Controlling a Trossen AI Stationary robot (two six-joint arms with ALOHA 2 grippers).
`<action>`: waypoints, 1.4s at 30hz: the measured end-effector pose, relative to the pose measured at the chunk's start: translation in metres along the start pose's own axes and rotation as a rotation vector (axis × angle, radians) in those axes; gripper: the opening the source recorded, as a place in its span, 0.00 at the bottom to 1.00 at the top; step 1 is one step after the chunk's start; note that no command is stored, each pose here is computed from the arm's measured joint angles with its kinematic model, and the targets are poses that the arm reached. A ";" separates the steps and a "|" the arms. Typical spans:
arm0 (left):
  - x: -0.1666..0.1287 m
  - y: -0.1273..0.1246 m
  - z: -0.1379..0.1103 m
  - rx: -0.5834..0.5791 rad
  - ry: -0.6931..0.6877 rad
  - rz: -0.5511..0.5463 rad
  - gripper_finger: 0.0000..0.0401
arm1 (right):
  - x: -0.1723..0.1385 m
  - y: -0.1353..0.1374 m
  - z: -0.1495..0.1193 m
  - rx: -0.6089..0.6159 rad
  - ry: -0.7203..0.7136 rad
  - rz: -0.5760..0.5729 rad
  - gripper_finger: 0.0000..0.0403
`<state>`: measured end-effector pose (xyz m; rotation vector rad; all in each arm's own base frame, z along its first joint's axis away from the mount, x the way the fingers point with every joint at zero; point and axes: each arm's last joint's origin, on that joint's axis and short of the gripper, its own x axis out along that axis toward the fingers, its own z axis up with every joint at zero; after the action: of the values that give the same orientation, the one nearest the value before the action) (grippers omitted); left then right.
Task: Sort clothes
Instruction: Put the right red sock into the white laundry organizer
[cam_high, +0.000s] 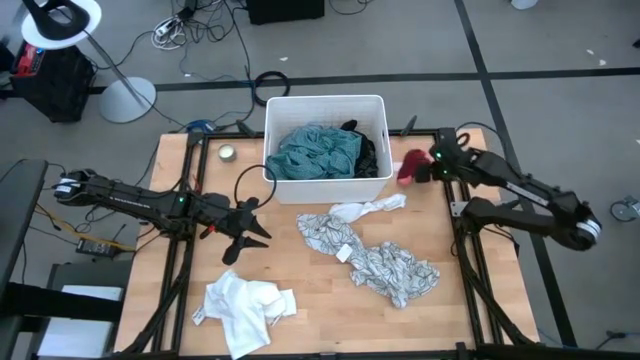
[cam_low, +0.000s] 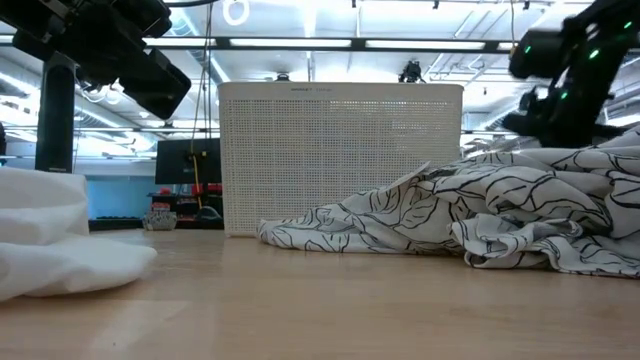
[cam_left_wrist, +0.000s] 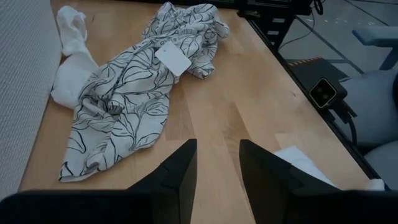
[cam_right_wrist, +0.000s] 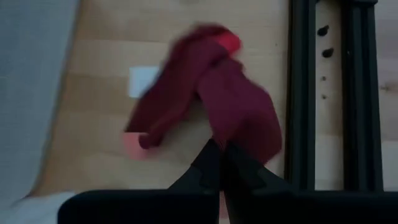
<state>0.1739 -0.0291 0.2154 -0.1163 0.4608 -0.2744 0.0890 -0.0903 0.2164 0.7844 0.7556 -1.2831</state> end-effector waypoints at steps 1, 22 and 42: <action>0.000 0.000 0.000 0.000 -0.001 0.000 0.32 | -0.007 0.000 -0.001 0.006 -0.010 0.021 0.00; 0.000 0.000 0.002 0.004 -0.024 -0.002 0.32 | -0.107 0.058 0.045 -0.093 -0.239 0.276 0.00; 0.000 0.002 0.005 0.009 -0.055 0.098 0.32 | -0.177 0.147 0.096 -0.290 -0.442 0.379 0.00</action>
<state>0.1764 -0.0264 0.2194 -0.0925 0.4093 -0.1770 0.2169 -0.0613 0.4289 0.3636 0.3961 -0.9292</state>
